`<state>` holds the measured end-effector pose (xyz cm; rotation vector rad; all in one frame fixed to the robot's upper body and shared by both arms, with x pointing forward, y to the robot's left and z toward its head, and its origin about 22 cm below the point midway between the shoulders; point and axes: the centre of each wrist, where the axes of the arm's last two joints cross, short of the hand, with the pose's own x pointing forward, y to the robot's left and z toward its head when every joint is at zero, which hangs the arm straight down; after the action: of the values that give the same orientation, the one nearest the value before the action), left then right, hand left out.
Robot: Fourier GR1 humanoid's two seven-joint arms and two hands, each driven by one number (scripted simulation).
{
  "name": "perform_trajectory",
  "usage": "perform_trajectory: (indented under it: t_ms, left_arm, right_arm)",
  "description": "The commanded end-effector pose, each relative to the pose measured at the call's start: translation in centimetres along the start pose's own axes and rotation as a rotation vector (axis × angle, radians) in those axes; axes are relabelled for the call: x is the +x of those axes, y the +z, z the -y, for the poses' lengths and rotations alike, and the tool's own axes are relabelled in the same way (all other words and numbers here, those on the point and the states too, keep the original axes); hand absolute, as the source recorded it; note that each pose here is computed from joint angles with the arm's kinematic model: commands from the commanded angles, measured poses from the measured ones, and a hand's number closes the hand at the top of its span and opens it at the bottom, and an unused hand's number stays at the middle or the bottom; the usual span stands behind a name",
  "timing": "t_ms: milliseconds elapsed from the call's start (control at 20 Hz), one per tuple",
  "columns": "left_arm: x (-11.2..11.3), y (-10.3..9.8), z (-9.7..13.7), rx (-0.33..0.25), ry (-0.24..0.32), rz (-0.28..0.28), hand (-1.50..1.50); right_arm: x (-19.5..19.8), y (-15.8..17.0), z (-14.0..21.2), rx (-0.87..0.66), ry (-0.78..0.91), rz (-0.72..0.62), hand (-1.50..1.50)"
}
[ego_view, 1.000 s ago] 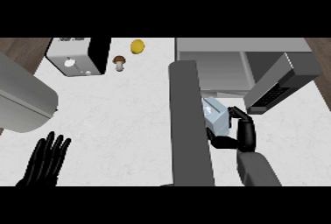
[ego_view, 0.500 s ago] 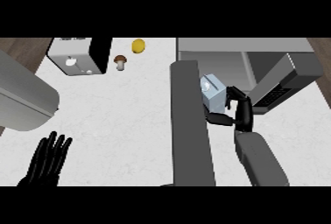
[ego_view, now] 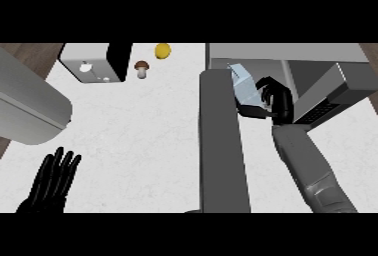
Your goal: Pick up the milk, place it into the microwave and close the microwave
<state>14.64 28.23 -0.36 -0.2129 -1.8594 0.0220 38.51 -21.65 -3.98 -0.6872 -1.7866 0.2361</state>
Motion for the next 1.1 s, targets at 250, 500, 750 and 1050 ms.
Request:
perform_trajectory:
  t_ms: [250, 500, 750, 1050]
  left_arm:
    - [-1.3, -1.7, -1.1, -0.03, 0.012, 0.008, -1.5]
    - [-1.0, -1.5, -0.4, -0.042, -0.084, -0.038, -1.5]
    - [-1.0, -2.8, -0.1, -0.058, -0.124, -0.024, -1.5]
    - [-0.9, -3.0, 0.1, -0.088, -0.144, -0.013, -1.5]
  right_arm:
    - [0.9, -3.9, 1.9, -0.08, 0.197, -0.025, 1.5]
    - [0.4, -5.5, 5.0, -0.201, 0.274, -0.049, 1.5]
    - [0.3, -5.3, 4.7, -0.225, 0.371, -0.037, -1.5]
    - [0.1, -5.2, 4.9, -0.18, 0.448, -0.026, -1.5]
